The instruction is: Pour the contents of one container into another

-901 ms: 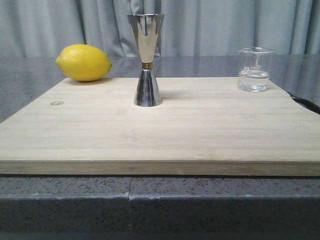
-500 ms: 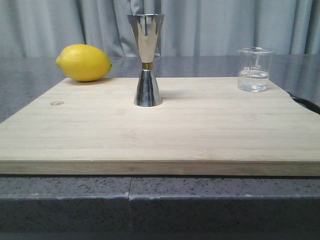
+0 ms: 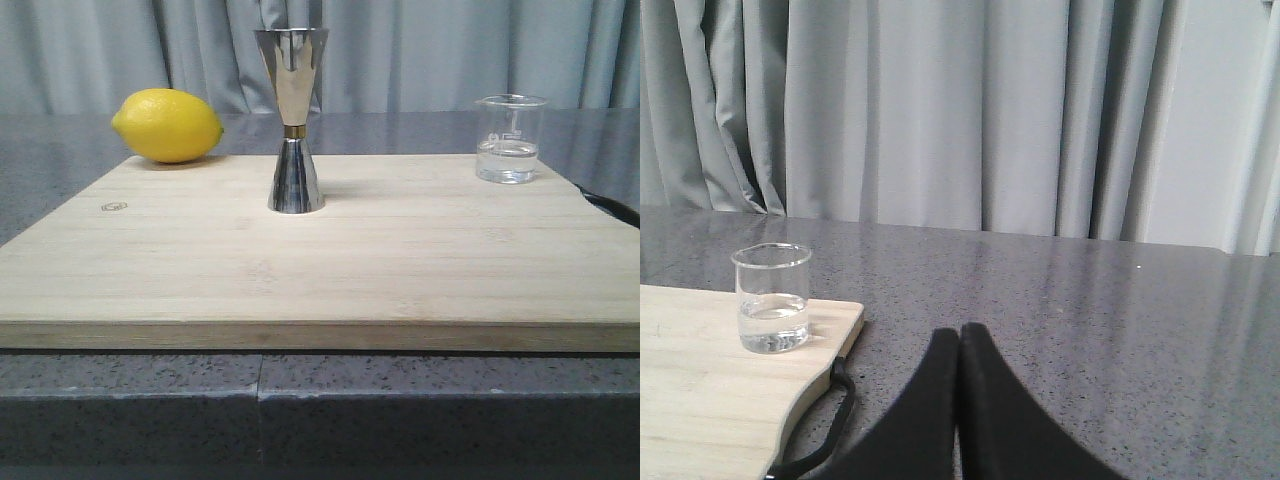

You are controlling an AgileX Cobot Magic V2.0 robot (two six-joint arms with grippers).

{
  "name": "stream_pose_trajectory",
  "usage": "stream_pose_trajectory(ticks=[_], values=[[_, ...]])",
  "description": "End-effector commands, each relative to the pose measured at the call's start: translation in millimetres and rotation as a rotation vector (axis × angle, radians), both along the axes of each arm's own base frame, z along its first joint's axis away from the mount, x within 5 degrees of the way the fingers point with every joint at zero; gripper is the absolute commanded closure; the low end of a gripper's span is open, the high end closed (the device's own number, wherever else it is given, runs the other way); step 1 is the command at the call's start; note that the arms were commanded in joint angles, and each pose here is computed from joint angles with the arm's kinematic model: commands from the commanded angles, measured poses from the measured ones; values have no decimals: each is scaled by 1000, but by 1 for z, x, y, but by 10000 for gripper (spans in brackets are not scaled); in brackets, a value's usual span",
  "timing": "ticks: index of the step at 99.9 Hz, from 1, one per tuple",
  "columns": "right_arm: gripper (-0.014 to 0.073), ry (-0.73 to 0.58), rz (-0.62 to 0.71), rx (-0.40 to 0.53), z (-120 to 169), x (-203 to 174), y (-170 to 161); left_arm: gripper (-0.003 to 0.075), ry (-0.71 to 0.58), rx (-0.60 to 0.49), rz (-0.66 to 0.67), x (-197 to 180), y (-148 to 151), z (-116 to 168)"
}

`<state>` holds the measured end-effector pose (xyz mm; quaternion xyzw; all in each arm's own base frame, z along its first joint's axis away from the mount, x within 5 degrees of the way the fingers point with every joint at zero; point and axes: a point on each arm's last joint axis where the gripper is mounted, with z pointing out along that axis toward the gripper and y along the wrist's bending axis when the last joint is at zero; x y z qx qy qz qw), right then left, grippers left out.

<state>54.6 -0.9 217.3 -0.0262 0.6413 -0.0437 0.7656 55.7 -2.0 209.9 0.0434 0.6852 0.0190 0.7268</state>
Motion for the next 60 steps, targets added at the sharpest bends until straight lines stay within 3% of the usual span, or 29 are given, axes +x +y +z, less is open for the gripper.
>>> stream_pose_trajectory(ticks=[1, 19, 60], values=[[666, -52, -2, -14, -3, 0, 0, 739, -82, -8, -3, -2, 0, 5], [666, -55, -2, -14, -2, 0, 0, 739, -109, -11, -4, -3, 0, 7], [666, -19, -2, -14, -5, 1, 0, 739, -151, -148, -10, -3, 1, 11]])
